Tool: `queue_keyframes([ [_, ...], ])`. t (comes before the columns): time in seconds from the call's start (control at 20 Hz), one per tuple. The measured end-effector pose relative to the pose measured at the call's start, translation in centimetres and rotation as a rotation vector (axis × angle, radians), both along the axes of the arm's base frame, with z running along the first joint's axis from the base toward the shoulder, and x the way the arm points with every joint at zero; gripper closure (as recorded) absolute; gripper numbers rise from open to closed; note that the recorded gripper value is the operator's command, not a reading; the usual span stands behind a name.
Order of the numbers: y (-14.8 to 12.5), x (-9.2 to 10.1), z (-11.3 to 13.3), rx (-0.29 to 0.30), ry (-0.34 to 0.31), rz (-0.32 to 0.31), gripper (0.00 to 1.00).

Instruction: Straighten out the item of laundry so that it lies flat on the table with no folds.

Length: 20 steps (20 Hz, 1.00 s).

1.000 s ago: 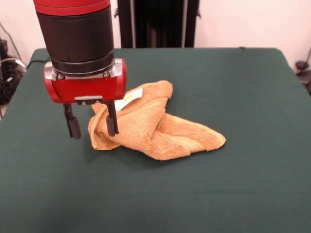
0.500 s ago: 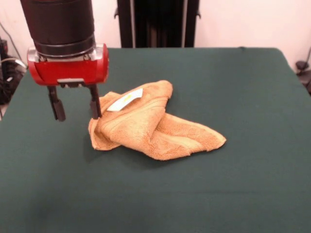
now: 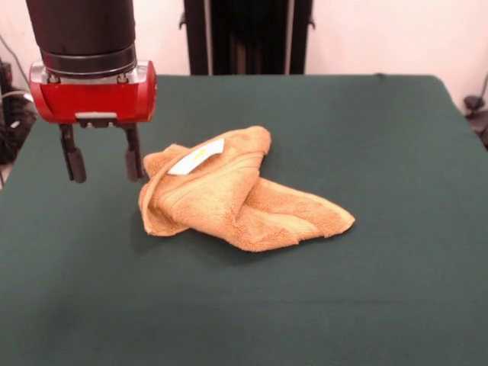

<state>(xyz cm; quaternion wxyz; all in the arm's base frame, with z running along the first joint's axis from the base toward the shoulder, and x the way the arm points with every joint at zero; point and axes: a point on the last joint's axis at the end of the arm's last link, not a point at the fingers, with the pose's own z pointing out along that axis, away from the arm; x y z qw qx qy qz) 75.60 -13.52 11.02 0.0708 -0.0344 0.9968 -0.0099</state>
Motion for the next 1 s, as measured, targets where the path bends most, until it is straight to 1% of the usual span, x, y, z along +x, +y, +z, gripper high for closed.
queue_keyframes([
  [0.25, 0.1, 0.0, -0.1, -0.005, -0.034, 0.005, 0.0],
  [0.45, 0.3, -0.1, -0.3, -0.004, -0.046, 0.007, 0.0],
  [1.0, 1.1, -0.6, -0.9, 0.002, -0.041, 0.017, 0.0],
])
